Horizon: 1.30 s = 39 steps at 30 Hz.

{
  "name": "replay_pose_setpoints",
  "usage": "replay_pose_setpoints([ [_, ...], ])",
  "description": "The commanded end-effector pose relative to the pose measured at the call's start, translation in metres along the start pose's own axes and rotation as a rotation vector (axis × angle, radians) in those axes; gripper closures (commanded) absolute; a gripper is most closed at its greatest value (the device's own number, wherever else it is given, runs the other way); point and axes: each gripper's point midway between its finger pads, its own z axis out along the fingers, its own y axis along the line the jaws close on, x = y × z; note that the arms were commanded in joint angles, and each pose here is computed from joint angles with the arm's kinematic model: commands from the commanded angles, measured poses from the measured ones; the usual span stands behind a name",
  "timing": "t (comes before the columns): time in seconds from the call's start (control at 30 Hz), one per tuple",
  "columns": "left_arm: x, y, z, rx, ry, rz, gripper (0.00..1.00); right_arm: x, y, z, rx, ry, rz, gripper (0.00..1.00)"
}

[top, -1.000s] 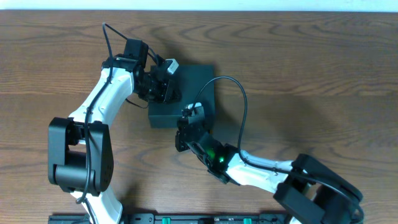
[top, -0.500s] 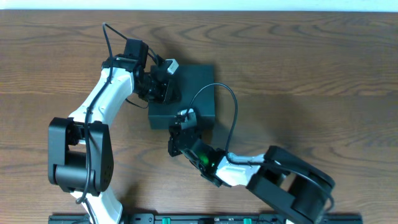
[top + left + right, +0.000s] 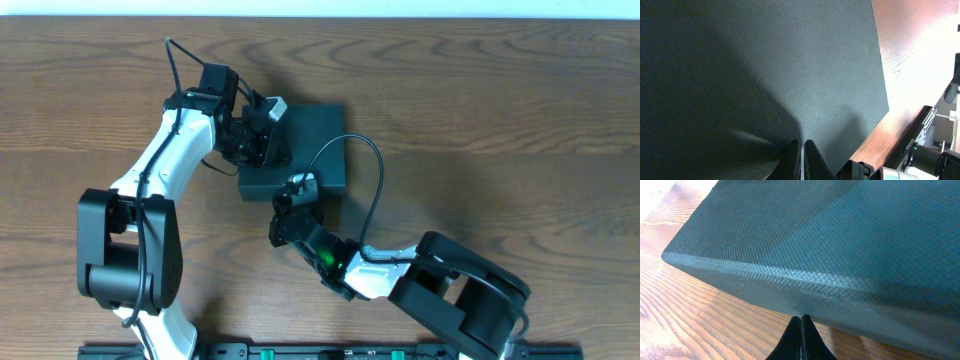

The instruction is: Pack container

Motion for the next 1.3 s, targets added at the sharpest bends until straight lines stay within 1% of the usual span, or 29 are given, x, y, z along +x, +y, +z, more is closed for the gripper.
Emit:
replay_pose_setpoints([
  [0.0, 0.012, 0.013, 0.011, -0.032, 0.053, -0.014, 0.94, -0.018, 0.003, 0.003, 0.028, -0.075, 0.024, 0.98],
  [0.1, 0.012, 0.013, 0.011, -0.032, 0.054, -0.015, 0.94, -0.015, 0.012, 0.002, -0.019, -0.044, 0.02, 0.98],
  [0.17, 0.013, 0.013, 0.011, -0.032, 0.059, -0.018, 0.94, -0.013, 0.028, -0.002, -0.098, -0.006, -0.018, 0.98],
  [0.23, 0.015, 0.015, 0.011, -0.044, 0.066, -0.023, 0.94, -0.02, 0.043, -0.01, -0.157, 0.002, -0.074, 0.99],
  [0.33, 0.017, 0.018, 0.011, -0.065, 0.075, -0.027, 0.94, -0.033, 0.055, -0.027, -0.19, 0.011, -0.14, 0.99],
  [0.43, 0.018, 0.021, 0.01, -0.079, 0.077, -0.027, 0.94, -0.047, 0.055, -0.05, -0.17, 0.03, -0.219, 0.99],
  [0.67, 0.016, 0.021, 0.01, -0.078, 0.071, -0.009, 0.94, -0.069, 0.019, -0.103, -0.044, 0.117, -0.234, 0.98],
  [0.7, 0.015, 0.02, 0.01, -0.078, 0.069, -0.008, 0.94, -0.074, 0.012, -0.11, -0.021, 0.118, -0.229, 0.94],
  [0.73, 0.014, 0.019, 0.009, -0.076, 0.067, -0.007, 0.94, -0.079, 0.004, -0.115, 0.002, 0.117, -0.223, 0.93],
  [0.8, 0.013, 0.015, 0.006, -0.071, 0.062, -0.004, 0.94, -0.089, -0.009, -0.125, 0.039, 0.11, -0.203, 0.92],
  [0.9, 0.01, 0.009, -0.002, -0.072, 0.05, 0.006, 0.94, -0.102, -0.028, -0.139, 0.089, 0.098, -0.14, 0.94],
  [0.93, 0.008, 0.006, -0.005, -0.073, 0.041, 0.013, 0.94, -0.107, -0.036, -0.143, 0.109, 0.092, -0.111, 0.98],
  [1.07, 0.002, -0.007, -0.023, -0.084, -0.009, 0.057, 0.94, -0.115, -0.061, -0.156, 0.174, 0.095, -0.045, 0.98],
  [1.17, 0.001, -0.016, -0.031, -0.082, -0.03, 0.077, 0.94, -0.109, -0.065, -0.157, 0.173, 0.128, -0.034, 0.99],
  [1.27, 0.003, -0.021, -0.027, -0.081, -0.019, 0.093, 0.94, -0.103, -0.069, -0.158, 0.186, 0.154, -0.036, 0.99],
])
